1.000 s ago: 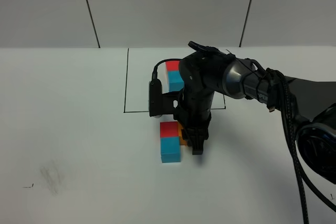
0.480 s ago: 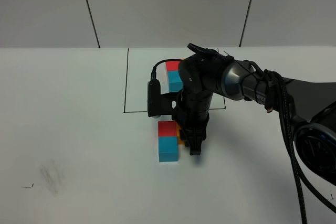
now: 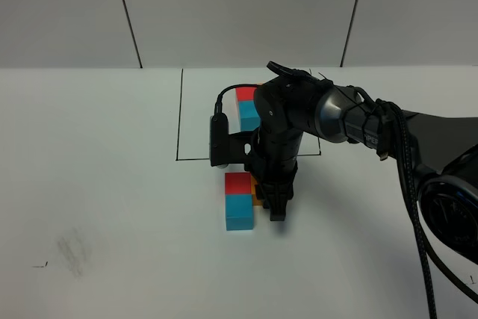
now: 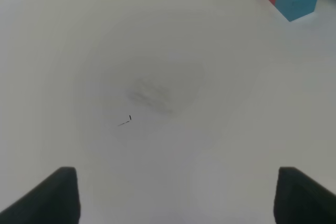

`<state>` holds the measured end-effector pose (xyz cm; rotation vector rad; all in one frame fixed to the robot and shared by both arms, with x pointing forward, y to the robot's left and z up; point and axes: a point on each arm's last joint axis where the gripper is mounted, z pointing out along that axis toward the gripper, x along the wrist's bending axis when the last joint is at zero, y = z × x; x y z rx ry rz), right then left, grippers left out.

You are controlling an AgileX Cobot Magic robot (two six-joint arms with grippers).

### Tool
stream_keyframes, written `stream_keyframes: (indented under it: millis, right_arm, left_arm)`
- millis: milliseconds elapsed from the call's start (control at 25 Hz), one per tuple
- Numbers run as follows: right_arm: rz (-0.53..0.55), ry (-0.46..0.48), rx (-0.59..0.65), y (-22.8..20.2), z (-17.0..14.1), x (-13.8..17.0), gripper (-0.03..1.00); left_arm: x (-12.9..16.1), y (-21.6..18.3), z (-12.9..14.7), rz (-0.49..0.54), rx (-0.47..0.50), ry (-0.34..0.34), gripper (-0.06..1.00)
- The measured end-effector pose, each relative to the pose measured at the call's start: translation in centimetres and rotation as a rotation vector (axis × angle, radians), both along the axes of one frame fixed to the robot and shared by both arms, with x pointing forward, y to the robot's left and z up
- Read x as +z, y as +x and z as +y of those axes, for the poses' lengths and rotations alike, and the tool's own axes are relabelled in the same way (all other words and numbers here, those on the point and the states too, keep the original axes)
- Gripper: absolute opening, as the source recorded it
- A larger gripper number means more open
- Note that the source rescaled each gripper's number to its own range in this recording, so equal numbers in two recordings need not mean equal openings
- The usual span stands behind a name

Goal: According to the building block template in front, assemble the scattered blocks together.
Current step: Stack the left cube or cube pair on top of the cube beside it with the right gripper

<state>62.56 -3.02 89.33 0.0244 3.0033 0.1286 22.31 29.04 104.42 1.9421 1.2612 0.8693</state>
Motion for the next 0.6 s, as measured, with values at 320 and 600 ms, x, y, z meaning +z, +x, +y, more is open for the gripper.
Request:
stream_keyframes:
  millis: [320, 600]
  right_arm:
    - [0.000, 0.000, 0.000, 0.00, 0.00, 0.00, 0.18]
    - [-0.009, 0.007, 0.000, 0.10, 0.08, -0.06, 0.55]
  left_arm:
    - [0.00, 0.00, 0.00, 0.000, 0.000, 0.000, 0.85]
    - [0.00, 0.00, 0.00, 0.000, 0.000, 0.000, 0.85]
